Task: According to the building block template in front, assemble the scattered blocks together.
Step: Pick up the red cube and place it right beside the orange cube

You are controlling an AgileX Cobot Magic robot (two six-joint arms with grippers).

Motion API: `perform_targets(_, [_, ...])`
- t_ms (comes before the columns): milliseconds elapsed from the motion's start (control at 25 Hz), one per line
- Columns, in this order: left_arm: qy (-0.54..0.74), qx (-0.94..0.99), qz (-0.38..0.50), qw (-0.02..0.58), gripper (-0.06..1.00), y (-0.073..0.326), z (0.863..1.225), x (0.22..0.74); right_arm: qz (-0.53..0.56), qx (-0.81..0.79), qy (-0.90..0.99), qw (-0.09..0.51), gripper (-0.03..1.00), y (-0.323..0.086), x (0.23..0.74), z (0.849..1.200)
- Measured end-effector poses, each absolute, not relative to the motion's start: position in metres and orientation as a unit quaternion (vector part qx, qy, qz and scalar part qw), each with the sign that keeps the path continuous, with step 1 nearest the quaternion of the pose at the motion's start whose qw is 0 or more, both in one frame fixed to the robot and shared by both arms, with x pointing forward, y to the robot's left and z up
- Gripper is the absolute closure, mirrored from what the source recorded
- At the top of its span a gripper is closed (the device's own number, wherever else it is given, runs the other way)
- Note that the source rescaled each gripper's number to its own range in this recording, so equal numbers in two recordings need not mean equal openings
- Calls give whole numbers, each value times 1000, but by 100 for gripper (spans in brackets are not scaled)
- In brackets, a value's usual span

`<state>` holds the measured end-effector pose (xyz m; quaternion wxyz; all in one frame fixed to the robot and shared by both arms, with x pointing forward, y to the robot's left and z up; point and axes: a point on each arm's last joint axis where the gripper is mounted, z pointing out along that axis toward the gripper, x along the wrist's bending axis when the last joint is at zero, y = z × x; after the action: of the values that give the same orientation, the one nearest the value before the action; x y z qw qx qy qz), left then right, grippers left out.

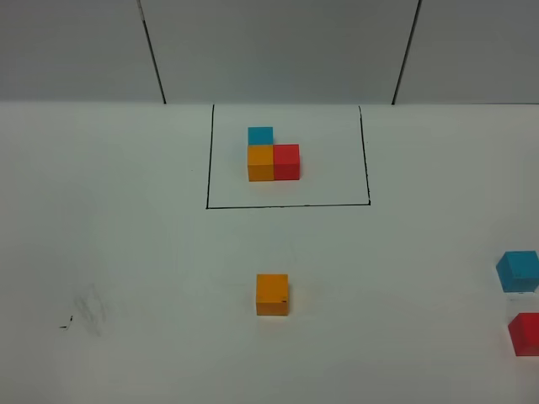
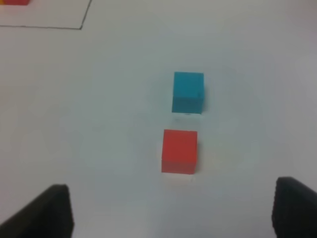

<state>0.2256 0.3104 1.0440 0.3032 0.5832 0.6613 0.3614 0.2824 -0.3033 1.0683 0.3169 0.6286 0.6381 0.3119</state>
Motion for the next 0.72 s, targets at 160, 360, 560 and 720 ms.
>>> perform_targets(160, [661,583,361,303,34,310,1044,226,234,642,666,299,30,-301,328,1078])
perform_targets(360, [661,583,361,303,34,310,1044,226,153,666,686,248,30,-293,388,1072])
perform_targets(560, [661,583,361,303,34,310,1044,226,92,689,692,194,30,-285,435,1046])
perform_targets(720, [661,583,361,303,34,310,1044,226,69,719,674,155,30,-286,451,1026])
